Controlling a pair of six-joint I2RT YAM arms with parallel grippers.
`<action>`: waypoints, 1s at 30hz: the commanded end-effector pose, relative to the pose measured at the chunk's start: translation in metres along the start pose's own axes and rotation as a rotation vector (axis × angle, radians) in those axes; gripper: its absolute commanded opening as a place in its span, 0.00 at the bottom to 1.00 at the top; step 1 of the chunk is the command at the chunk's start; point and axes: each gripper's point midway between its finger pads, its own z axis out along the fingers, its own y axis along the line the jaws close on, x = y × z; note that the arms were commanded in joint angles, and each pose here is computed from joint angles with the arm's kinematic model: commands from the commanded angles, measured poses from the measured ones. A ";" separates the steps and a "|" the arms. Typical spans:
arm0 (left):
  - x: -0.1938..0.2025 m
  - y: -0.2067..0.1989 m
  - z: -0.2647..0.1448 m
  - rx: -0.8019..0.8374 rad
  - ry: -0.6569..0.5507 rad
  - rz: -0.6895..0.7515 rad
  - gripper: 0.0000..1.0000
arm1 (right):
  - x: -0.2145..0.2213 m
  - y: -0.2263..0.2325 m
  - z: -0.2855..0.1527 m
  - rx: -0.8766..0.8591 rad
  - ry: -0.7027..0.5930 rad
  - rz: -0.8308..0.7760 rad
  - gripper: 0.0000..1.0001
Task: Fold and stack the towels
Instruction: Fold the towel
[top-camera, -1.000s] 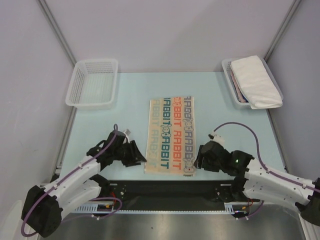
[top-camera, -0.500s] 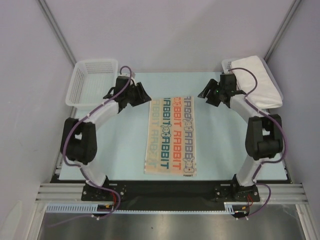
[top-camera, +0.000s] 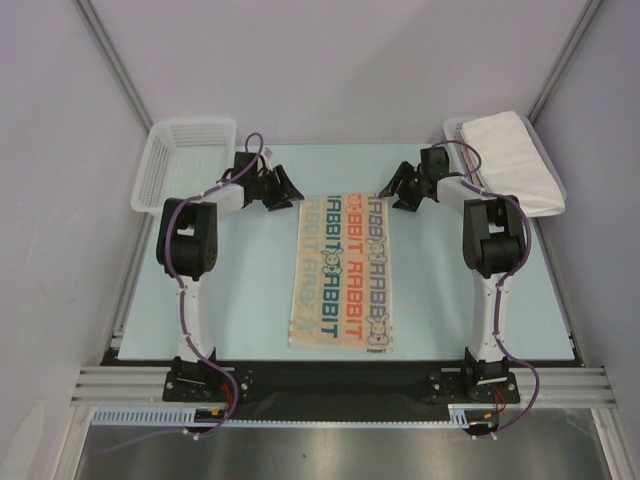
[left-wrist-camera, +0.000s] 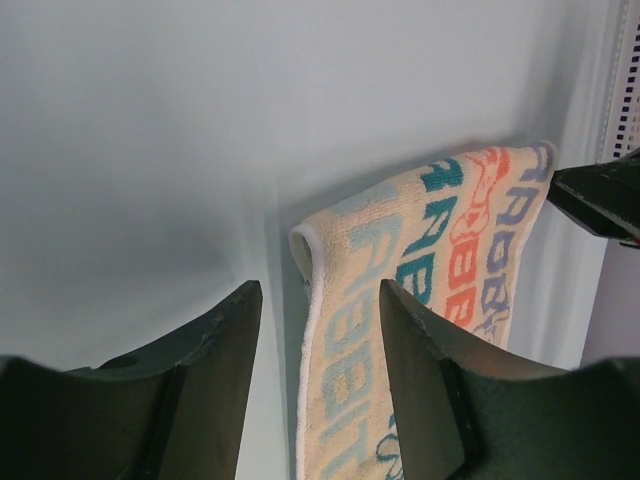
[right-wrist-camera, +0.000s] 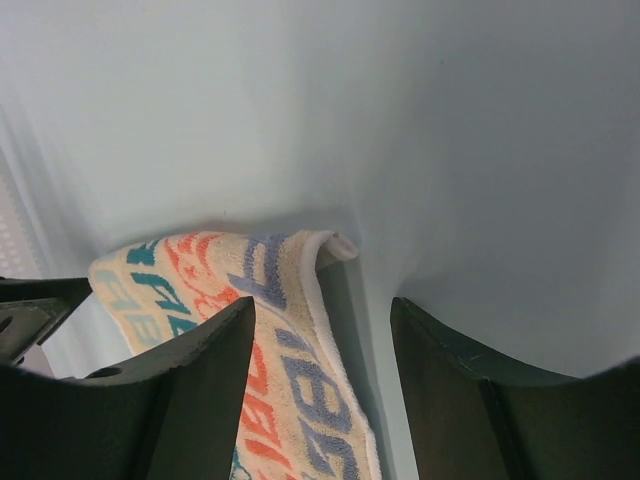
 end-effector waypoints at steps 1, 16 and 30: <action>-0.020 -0.032 -0.003 0.135 -0.029 0.015 0.56 | -0.012 0.018 -0.001 -0.053 -0.016 -0.004 0.62; -0.006 -0.033 0.019 0.262 -0.004 -0.087 0.50 | -0.014 0.016 0.015 -0.077 0.005 0.073 0.48; -0.029 -0.019 0.002 0.111 -0.088 -0.091 0.48 | -0.026 0.027 0.020 -0.093 0.006 0.061 0.08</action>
